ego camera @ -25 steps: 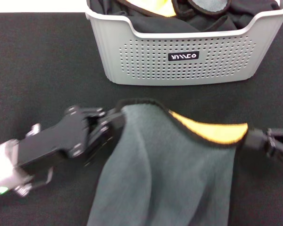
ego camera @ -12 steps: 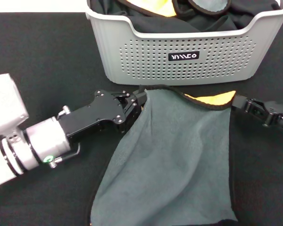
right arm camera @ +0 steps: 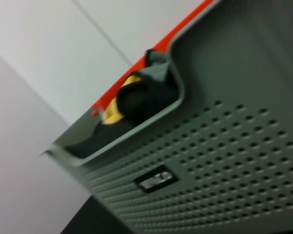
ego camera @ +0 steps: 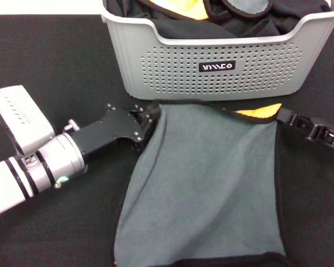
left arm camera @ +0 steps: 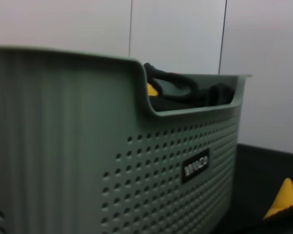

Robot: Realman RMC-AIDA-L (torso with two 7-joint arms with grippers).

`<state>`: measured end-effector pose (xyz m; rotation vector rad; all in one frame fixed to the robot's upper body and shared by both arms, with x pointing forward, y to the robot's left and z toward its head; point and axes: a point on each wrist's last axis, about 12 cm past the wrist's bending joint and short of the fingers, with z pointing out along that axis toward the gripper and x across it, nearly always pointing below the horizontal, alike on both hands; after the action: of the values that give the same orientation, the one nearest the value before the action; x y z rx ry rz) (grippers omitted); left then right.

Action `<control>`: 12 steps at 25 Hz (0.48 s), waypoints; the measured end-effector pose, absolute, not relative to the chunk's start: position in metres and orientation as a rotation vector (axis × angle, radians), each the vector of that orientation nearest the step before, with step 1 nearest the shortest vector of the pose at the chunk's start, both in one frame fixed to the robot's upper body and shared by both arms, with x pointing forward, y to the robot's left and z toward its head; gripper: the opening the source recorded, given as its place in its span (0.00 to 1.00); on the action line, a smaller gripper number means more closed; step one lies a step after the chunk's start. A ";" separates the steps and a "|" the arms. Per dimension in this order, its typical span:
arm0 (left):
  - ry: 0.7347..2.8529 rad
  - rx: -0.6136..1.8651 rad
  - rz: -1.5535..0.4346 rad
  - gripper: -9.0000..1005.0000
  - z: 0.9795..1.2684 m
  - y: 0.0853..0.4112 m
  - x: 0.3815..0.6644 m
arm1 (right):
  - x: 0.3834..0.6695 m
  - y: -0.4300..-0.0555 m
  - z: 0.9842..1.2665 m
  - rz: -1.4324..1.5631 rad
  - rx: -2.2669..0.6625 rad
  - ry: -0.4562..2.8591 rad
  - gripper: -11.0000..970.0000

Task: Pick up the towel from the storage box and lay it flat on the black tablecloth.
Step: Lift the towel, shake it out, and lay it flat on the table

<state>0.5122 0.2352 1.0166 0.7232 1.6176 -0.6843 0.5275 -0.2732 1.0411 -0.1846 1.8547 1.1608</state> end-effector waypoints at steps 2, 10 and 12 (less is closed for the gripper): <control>1.599 0.704 -0.633 0.02 1.018 0.240 0.514 | 0.530 -0.274 1.039 1.140 -0.150 1.867 0.02; 1.565 0.752 -0.560 0.02 1.017 0.241 0.513 | 0.536 -0.268 1.033 1.130 -0.108 1.905 0.02; 1.556 0.774 -0.533 0.02 1.016 0.242 0.513 | 0.538 -0.265 1.033 1.127 -0.110 1.909 0.02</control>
<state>0.5128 0.2418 1.0159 0.7740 1.5558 -0.5332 0.5376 -0.2648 1.0330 -0.1099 1.9088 1.1271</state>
